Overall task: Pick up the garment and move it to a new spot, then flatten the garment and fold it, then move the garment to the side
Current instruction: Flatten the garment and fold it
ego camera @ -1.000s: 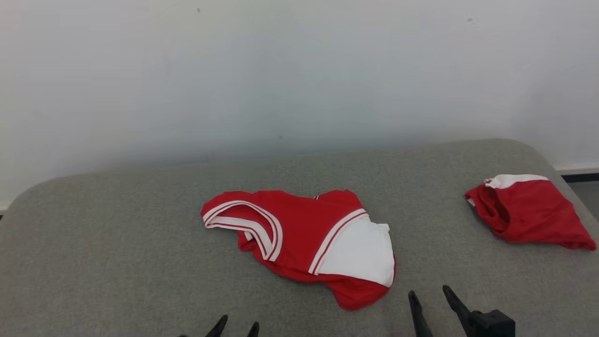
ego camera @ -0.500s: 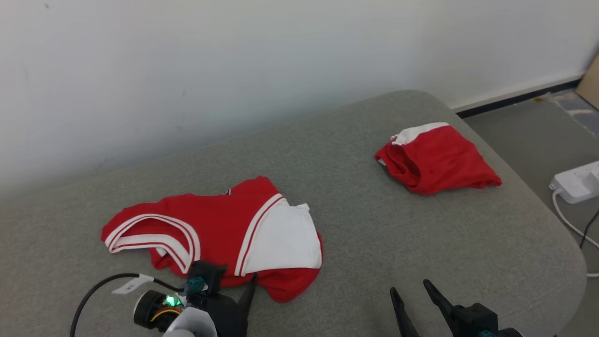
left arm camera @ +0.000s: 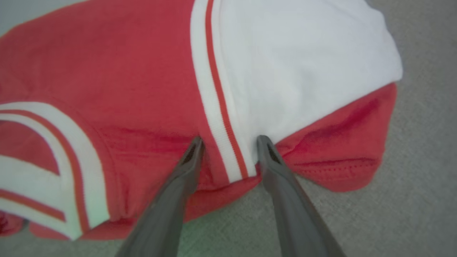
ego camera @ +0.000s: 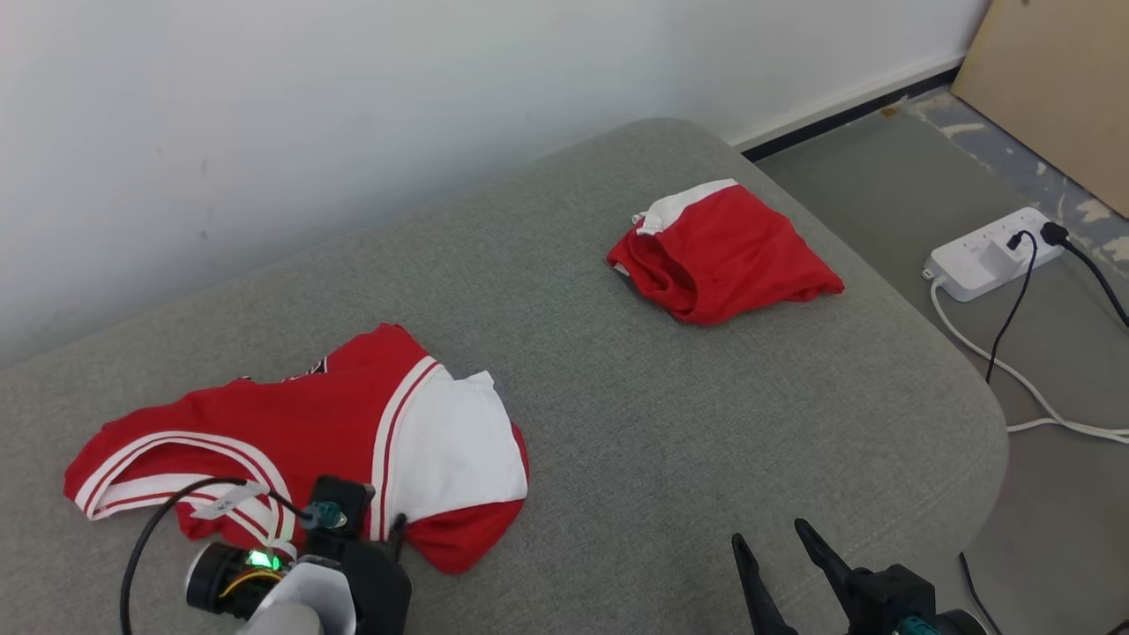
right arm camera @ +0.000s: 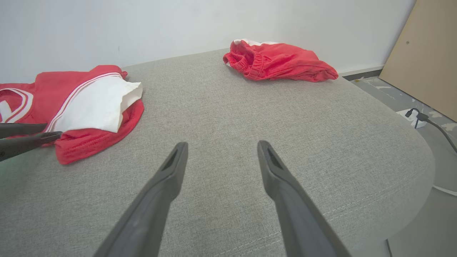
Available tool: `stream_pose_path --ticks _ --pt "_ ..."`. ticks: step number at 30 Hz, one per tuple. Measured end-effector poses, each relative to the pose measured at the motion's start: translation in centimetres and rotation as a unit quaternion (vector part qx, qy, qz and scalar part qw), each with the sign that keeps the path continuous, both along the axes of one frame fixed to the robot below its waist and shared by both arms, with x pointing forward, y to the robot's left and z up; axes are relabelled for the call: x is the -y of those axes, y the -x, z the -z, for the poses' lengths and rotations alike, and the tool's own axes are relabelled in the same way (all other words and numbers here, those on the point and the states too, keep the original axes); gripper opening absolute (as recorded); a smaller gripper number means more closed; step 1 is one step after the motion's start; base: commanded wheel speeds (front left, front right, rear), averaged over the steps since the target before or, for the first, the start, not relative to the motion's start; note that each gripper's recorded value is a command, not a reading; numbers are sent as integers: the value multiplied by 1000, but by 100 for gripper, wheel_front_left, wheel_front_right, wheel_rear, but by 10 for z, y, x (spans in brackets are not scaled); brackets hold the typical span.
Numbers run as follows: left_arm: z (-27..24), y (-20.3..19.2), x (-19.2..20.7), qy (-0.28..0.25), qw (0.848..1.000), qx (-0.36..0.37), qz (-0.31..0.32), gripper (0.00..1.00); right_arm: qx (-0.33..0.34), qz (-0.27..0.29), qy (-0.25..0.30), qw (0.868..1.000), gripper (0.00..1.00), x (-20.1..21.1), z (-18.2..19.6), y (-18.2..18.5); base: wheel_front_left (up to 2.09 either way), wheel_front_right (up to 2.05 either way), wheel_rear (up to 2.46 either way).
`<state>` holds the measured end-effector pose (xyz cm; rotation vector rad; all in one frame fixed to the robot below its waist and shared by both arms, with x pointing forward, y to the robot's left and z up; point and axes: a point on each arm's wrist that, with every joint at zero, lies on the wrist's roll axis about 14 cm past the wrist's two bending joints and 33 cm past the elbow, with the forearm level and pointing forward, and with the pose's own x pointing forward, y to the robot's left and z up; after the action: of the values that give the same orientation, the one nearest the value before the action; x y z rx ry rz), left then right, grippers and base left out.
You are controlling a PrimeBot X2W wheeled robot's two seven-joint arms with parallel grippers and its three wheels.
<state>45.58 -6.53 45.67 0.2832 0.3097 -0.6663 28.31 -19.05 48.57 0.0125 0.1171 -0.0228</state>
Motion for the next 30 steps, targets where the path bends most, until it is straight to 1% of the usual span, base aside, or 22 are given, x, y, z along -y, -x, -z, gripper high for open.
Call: stream_pose_path --ticks 1,5,8,10,13,17,19,20,23,25,27,28,30 --pt "0 -2 1 0 1000 1 0 0 -2 1 0 1000 100 0 1 0 0 0 0" --pt "-3 -7 -2 0 1000 7 -10 0 -3 2 -1 1000 100 1 2 0 0 0 0" --pt "-12 -12 -4 11 1000 20 -14 0 -3 0 -1 1000 100 0 2 -1 0 0 0" --pt "-28 -17 -1 25 999 39 -13 0 -1 -4 -1 1000 100 -2 1 -3 0 0 0" --pt "-68 -26 12 57 995 81 -1 0 0 -10 -2 1000 100 -5 0 -5 0 0 0" --pt "-134 -29 34 119 983 137 20 0 4 -21 -4 1000 100 -11 -1 -9 0 0 0" --pt "-169 -25 45 151 974 167 38 0 6 -25 -4 1000 100 -14 -2 -10 0 0 0" --pt "-169 -25 45 151 974 167 38 0 6 -25 -4 1000 100 -14 -2 -10 0 0 0" --pt "-218 -14 59 205 956 201 65 0 11 -29 -4 1000 100 -16 -5 -11 0 0 0" --pt "-244 -5 63 254 943 202 79 0 13 -32 -4 999 100 -17 -6 -12 0 0 0" --pt "-255 6 68 303 933 173 90 0 14 -34 -4 999 100 -18 -7 -12 0 0 0" --pt "-252 10 71 313 933 155 91 0 14 -35 -4 999 100 -19 -7 -12 0 0 0" --pt "-229 16 75 317 939 99 86 0 15 -36 -5 999 100 -20 -7 -13 0 0 0"
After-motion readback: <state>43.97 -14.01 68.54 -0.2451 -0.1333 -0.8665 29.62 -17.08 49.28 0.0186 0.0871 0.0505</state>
